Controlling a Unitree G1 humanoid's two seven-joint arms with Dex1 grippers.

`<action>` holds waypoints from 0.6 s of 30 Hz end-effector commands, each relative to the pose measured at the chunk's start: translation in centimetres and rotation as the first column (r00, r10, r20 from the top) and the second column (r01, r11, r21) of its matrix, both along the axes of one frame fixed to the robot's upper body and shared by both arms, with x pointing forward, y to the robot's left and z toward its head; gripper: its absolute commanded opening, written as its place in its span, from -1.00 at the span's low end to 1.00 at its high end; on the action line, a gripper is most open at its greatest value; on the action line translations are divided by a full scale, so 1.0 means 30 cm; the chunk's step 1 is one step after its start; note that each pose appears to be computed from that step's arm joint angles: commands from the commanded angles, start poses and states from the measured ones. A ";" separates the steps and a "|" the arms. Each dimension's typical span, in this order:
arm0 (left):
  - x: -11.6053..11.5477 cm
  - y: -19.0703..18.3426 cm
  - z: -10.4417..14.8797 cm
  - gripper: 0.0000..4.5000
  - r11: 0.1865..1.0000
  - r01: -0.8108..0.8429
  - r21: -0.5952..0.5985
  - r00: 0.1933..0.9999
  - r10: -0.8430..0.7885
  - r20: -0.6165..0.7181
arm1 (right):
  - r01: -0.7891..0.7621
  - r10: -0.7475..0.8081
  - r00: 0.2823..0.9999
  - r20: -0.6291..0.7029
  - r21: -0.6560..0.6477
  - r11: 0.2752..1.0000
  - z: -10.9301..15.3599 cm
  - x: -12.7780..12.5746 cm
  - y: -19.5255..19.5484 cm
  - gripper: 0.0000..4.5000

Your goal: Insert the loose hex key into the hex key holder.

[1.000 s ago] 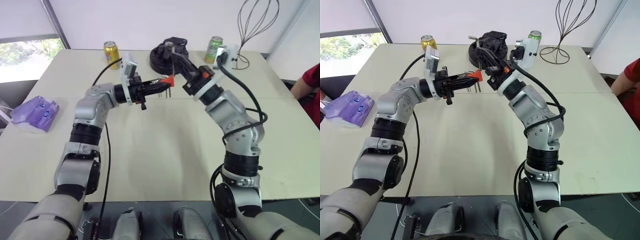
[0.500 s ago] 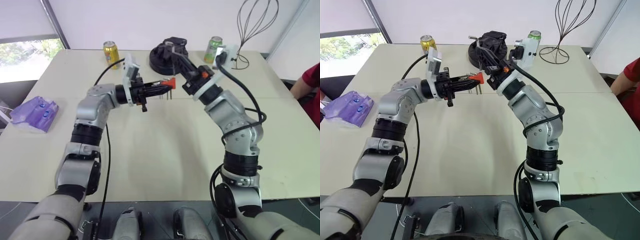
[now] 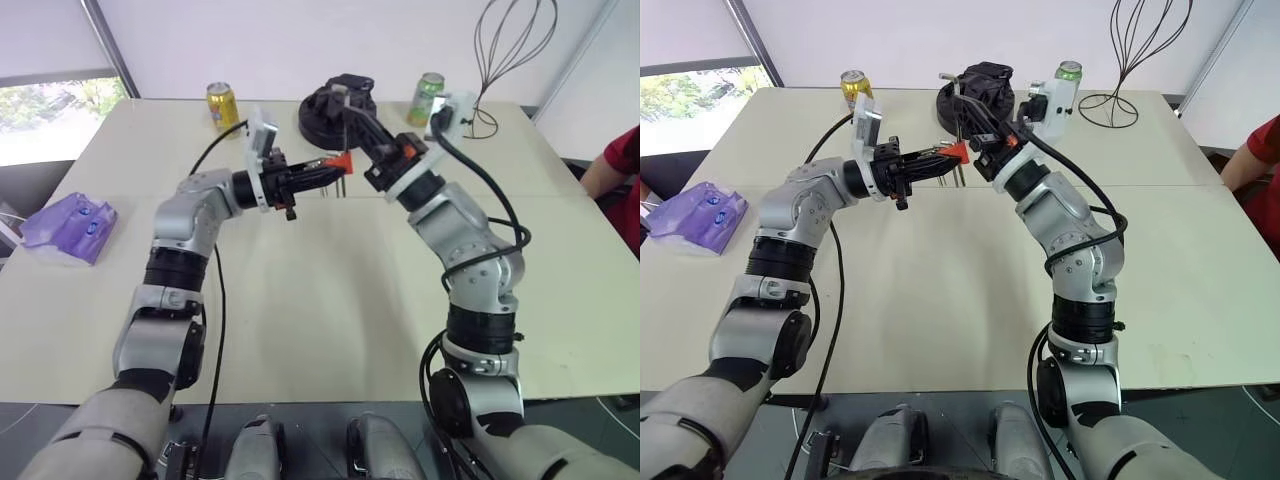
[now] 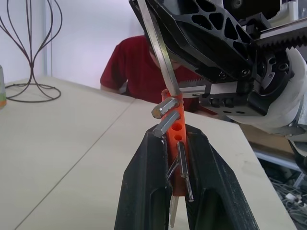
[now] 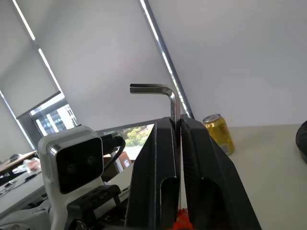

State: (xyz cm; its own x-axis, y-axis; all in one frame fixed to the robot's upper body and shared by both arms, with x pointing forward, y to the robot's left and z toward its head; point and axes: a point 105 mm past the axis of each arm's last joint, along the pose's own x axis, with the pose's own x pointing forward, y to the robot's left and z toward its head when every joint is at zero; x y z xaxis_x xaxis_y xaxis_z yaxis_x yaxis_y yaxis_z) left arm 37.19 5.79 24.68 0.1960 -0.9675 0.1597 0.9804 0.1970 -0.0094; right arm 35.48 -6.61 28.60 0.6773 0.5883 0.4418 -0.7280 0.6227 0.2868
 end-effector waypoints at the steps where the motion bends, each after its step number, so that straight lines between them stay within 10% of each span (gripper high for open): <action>1: -0.016 0.014 0.098 -1.00 0.997 0.010 -0.074 0.998 -0.005 0.063 | 0.011 -0.012 1.000 0.016 0.004 1.000 0.006 0.001 -0.016 -0.98; 18: -0.023 0.029 0.097 -1.00 0.998 0.002 -0.063 0.998 0.002 0.059 | 0.044 -0.040 0.998 0.047 -0.090 0.995 -0.029 0.038 -0.042 -0.98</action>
